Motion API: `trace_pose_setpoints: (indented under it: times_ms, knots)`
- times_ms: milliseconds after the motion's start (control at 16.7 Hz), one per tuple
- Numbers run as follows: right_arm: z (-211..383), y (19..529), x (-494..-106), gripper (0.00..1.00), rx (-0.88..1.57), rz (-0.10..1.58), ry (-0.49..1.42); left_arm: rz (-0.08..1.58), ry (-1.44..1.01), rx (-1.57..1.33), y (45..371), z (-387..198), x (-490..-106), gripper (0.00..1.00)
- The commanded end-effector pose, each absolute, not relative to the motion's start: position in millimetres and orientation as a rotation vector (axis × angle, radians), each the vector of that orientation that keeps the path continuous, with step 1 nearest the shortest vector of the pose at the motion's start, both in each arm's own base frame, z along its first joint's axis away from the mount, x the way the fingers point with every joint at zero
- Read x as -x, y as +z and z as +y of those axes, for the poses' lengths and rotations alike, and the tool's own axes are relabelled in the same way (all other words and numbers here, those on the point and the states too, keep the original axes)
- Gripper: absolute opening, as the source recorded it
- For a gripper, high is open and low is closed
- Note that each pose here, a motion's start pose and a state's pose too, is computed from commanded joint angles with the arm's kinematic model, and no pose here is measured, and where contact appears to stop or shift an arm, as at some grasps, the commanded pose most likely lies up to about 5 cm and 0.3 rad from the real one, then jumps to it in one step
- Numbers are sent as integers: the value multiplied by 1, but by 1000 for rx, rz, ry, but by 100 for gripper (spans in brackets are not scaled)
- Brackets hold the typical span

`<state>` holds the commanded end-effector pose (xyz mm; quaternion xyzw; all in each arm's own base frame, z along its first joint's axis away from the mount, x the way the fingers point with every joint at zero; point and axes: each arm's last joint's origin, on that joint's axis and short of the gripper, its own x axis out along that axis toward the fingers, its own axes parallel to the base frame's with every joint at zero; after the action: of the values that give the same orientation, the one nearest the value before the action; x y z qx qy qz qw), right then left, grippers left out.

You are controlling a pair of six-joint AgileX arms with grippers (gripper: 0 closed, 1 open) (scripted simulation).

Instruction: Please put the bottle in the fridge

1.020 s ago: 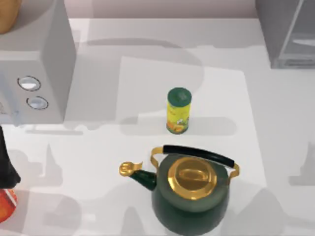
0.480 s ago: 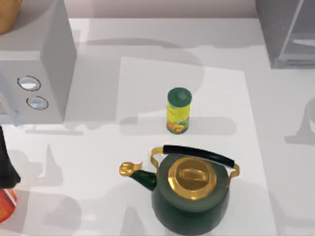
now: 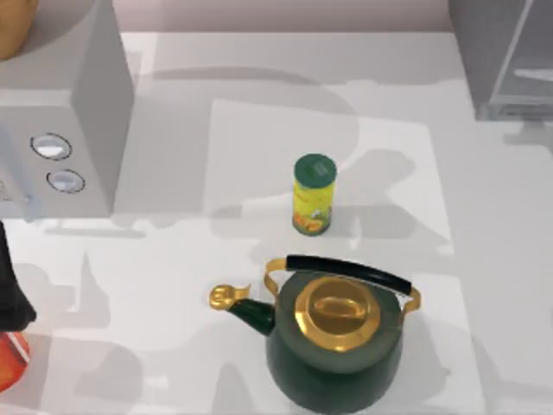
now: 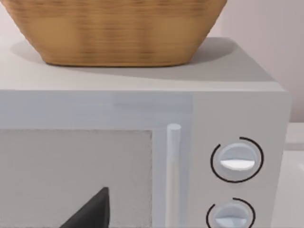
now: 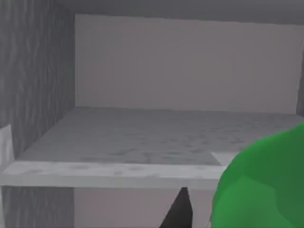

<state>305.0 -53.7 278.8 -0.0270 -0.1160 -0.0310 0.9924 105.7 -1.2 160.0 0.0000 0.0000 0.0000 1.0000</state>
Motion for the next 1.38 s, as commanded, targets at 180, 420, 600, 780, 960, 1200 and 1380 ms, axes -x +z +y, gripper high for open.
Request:
trace_pose_setpoints:
  times_ms: [180,420,600,780,960,1200,1380]
  knots:
    - [-75,230,-358,1,43,-166,-41,0,0,0,160,-1,-106,100]
    - [-96,168,-394,1,19,-81,-9,0,0,0,160,-1,-106,100]
    - [-103,141,-402,1,2,-34,7,0,0,0,160,-1,-106,100]
    - [-104,138,-403,1,0,-28,9,0,0,0,160,-1,-106,100]
    - [-102,136,-403,1,-4,-19,11,0,0,0,160,-1,-106,100]
    - [-107,129,-427,1,-13,1,-5,0,0,0,160,-1,-106,100]
    - [-110,135,-464,1,-7,-24,-7,0,0,0,160,-1,-106,100]
